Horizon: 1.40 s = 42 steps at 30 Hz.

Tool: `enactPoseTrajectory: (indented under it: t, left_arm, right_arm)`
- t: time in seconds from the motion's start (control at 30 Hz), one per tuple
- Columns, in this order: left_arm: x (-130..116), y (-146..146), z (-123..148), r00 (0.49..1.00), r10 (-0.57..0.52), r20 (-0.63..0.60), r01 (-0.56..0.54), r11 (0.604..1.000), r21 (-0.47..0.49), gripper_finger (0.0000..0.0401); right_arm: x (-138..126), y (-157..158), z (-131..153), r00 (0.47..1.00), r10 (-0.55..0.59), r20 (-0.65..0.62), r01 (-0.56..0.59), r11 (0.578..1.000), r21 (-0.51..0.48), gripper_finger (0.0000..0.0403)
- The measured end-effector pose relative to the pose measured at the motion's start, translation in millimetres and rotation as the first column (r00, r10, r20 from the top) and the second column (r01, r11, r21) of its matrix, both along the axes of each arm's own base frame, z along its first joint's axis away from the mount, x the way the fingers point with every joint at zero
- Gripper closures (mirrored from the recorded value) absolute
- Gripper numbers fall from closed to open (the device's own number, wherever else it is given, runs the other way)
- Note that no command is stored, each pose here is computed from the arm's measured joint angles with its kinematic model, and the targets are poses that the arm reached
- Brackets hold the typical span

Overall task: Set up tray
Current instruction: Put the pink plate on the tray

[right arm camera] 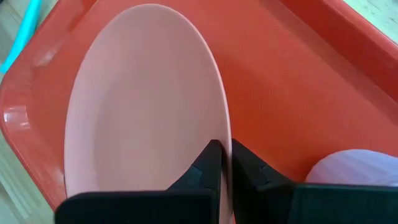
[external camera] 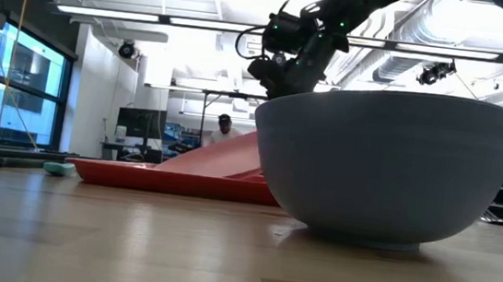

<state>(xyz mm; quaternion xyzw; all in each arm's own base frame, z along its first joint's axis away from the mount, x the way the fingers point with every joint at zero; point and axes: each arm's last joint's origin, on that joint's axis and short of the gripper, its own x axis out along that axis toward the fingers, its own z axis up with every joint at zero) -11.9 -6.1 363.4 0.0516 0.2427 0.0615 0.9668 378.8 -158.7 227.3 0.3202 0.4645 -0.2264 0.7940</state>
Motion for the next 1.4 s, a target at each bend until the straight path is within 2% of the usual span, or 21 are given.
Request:
enactPoseTrajectory:
  t: [0.37,0.87,1.0,1.27,1.4]
  left_arm:
    - [0.0,0.0,0.0,1.0,0.001,0.0,-0.001,1.0,-0.001,0.0249]
    - [0.0,0.0,0.0,1.0,0.001,0.0,-0.001,1.0,-0.002,0.0249]
    - [0.0,0.1,0.0,1.0,0.001,-0.001,-0.001,1.0,0.003,0.0249]
    - [0.0,0.2,0.0,1.0,0.004,-0.002,-0.004,1.0,0.007,0.0249]
    - [0.0,0.2,0.0,1.0,0.004,-0.002,-0.004,1.0,0.008,0.0249]
  right_arm:
    - [-4.0,-14.3,1.0,0.999,-0.042,0.016,0.042,0.999,-0.024,0.0402]
    - [-8.2,-20.3,0.6,0.999,-0.033,0.02,0.032,0.999,0.015,0.0403]
    - [-9.4,-20.1,-0.2,0.999,-0.035,-0.008,0.035,0.999,-0.016,0.0403]
    - [0.0,-2.7,-1.8,1.0,0.021,-0.008,-0.022,0.999,-0.029,0.0403]
    - [3.7,12.5,-3.0,0.998,0.031,-0.054,-0.035,0.997,-0.067,0.0403]
